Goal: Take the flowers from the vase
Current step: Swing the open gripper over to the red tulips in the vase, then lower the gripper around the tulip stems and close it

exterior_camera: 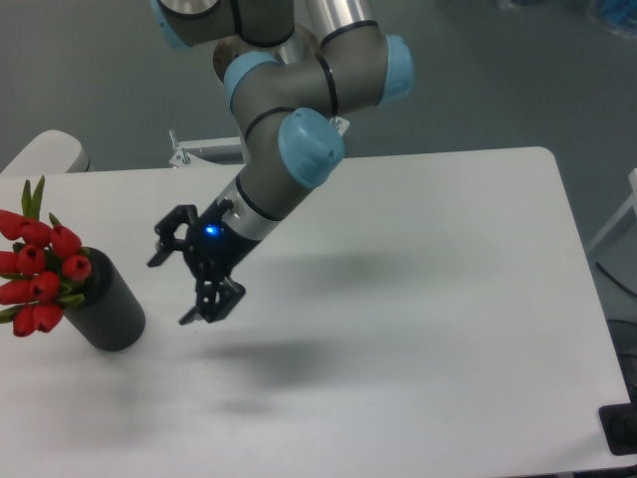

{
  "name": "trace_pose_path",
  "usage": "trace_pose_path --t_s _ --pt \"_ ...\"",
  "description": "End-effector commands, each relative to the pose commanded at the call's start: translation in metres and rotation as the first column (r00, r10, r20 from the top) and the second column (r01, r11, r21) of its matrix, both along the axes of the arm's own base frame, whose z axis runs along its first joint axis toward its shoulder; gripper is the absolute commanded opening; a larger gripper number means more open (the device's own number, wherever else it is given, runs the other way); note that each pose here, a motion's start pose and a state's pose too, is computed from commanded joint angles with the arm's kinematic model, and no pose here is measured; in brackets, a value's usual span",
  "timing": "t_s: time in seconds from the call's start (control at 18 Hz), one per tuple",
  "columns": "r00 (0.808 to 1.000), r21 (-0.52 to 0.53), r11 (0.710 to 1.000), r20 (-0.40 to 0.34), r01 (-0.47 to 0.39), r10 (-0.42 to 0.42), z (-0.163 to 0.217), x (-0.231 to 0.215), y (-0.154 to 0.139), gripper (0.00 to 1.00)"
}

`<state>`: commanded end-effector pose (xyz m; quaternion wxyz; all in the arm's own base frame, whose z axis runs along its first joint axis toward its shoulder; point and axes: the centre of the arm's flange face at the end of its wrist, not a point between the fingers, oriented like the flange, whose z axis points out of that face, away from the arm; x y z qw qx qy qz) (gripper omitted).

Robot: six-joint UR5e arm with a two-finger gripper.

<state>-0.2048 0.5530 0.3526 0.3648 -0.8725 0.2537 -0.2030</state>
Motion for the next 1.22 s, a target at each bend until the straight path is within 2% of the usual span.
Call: trace_pose_path --t_s 0.22,0.39,0.83,1.22 --pt "0.999 -0.015 1.0 0.025 0.025 -0.025 -0.01 0.027 0.004 1.0" --pt "0.996 0.027 0.998 0.063 0.058 -0.06 -0.009 0.046 0.011 1.0" --pt "0.989 0.061 0.995 0.116 0.081 -0.088 -0.029 0.055 0.025 1.0" --pt "0.985 0.087 0.991 0.13 0.106 -0.117 -0.032 0.068 0.033 1.0"
